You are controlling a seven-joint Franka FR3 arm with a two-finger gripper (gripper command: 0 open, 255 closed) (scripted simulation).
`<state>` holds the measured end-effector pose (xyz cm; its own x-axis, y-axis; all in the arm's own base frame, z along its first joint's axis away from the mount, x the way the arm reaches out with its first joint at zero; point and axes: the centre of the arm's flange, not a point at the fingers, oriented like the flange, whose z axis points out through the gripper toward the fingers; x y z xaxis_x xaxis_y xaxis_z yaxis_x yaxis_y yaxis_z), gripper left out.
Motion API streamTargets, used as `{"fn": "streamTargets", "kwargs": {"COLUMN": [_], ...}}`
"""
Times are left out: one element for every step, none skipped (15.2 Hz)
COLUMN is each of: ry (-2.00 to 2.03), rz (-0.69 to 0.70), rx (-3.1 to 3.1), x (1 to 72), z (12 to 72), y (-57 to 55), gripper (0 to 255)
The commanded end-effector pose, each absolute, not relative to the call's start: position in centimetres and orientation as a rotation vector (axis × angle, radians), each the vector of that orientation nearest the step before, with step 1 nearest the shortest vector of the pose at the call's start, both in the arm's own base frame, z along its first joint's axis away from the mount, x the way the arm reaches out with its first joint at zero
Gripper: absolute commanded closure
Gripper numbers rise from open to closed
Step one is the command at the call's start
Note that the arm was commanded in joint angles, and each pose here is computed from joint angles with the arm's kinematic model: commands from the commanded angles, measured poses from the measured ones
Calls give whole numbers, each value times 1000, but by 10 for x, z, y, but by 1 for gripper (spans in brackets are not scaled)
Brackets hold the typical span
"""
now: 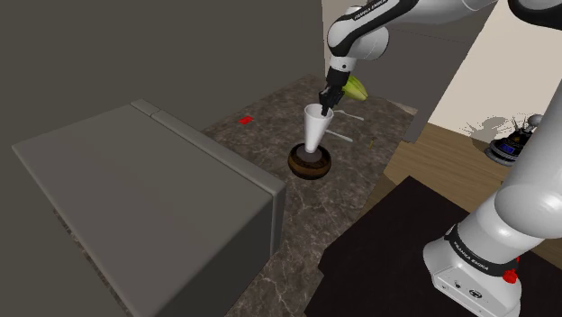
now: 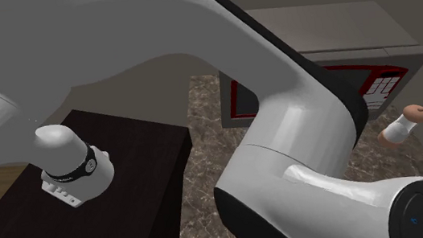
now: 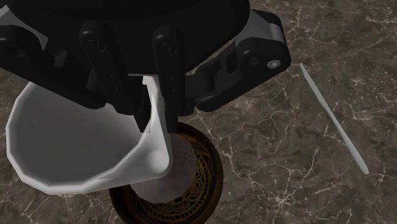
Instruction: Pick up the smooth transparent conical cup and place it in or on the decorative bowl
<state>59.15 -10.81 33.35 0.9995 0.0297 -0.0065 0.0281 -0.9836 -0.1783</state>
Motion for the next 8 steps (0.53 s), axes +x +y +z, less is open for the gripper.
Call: {"fn": "streamTargets", "kwargs": {"ry": [-43, -43, -43, -43, -43, -43, -43, -43], "rz": [12, 12, 12, 12, 12, 12, 12, 12], "rx": [-2962, -2962, -2962, -2962, -2962, -2962, -2962, -2962], "x": [592, 592, 592, 592, 592, 592, 592, 592], "z": [333, 333, 333, 333, 333, 333, 333, 333], "y": [-108, -108, -108, -108, -108, -108, -108, -108], "gripper": [255, 255, 255, 255, 0, 0, 0, 0]}}
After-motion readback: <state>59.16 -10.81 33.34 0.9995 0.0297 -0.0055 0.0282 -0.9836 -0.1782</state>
